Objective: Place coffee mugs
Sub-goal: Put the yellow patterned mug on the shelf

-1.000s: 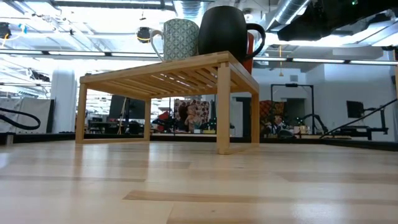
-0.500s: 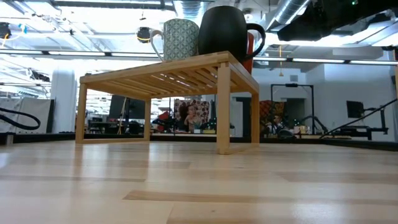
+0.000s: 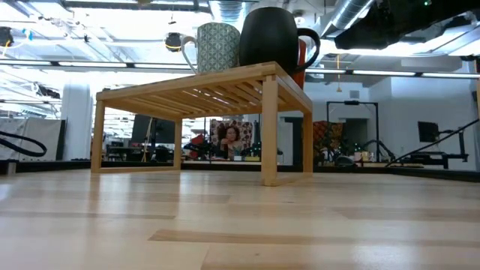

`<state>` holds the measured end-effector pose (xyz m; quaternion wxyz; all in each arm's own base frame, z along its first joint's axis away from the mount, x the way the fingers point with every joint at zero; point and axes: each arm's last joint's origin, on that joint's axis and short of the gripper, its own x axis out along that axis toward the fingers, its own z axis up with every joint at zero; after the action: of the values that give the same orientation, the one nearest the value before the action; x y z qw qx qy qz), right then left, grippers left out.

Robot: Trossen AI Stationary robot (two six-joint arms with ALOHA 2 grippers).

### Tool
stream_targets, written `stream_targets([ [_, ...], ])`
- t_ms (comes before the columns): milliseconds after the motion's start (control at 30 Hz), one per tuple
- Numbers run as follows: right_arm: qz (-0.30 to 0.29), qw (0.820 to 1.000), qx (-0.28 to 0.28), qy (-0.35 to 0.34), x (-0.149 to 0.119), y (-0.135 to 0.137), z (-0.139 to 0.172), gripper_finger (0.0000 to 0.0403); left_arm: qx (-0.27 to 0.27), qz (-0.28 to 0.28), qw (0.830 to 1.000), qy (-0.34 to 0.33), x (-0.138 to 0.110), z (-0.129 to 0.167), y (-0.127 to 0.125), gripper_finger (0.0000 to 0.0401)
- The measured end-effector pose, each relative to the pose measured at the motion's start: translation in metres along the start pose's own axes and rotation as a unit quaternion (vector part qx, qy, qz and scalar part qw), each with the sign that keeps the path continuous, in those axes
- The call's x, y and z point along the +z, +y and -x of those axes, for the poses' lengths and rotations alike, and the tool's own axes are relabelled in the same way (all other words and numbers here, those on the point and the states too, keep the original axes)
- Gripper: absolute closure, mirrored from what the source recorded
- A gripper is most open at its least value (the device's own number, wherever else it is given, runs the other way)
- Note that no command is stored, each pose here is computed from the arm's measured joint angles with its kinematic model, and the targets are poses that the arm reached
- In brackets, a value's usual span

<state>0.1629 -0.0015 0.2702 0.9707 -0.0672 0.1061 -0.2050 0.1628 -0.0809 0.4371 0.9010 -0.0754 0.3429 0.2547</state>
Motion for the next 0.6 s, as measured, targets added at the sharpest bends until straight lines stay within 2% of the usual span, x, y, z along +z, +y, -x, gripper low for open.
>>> stream_targets([
  [133,0.000,1.000,0.000,0.000,0.000,0.000,0.000,0.0163,0.071,0.017,0.991,-0.114,0.027,0.020,0.039,0.0399],
  [233,0.000,1.000,0.000,0.000,0.000,0.000,0.000,0.0163,0.147,0.022,0.978,-0.148,0.044,0.026,0.065,0.0399],
  [333,-0.001,1.000,0.000,0.000,0.000,0.000,0.000,0.0163,0.196,0.032,0.968,-0.153,0.063,0.020,0.084,0.0400],
  [500,-0.001,1.000,0.000,0.000,0.000,0.001,-0.002,0.0163,0.177,0.046,0.975,-0.129,0.100,-0.015,0.116,0.0400],
  [600,0.003,1.000,0.001,0.008,-0.002,0.003,-0.005,0.0163,0.187,0.063,0.977,-0.075,0.112,-0.051,0.146,0.0401],
])
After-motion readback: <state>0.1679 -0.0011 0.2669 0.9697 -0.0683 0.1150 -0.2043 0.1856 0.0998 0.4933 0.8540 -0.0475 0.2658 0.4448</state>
